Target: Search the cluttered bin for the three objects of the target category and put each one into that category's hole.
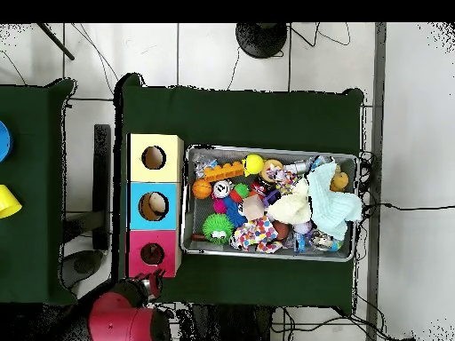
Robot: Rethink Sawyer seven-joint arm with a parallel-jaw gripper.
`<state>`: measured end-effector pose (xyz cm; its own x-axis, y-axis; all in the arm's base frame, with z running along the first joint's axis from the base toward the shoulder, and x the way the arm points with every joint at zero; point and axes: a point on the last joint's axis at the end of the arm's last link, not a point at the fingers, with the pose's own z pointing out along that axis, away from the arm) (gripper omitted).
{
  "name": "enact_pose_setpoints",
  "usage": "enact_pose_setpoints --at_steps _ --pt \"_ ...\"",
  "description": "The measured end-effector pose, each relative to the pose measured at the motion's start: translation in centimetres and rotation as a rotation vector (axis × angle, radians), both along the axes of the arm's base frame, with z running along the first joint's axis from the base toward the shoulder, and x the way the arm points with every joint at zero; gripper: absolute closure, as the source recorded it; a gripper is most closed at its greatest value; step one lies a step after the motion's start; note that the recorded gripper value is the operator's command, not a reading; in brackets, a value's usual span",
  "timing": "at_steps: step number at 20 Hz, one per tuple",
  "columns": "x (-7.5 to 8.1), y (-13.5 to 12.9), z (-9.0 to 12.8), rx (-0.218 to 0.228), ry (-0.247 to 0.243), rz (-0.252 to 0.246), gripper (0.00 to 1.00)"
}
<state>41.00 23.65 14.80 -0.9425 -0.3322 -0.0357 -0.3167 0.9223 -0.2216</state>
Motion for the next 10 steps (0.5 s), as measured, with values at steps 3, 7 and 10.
enact_pose_setpoints --at_steps 3,7,10 --pt "0.9 -0.5 0.3 0.028 -0.001 -0.033 0.00" --pt "2.0 -1.1 0.5 0.078 0.004 -0.095 0.00" --pt "3.8 -2.7 0.7 0.147 0.012 -0.183 0.00"
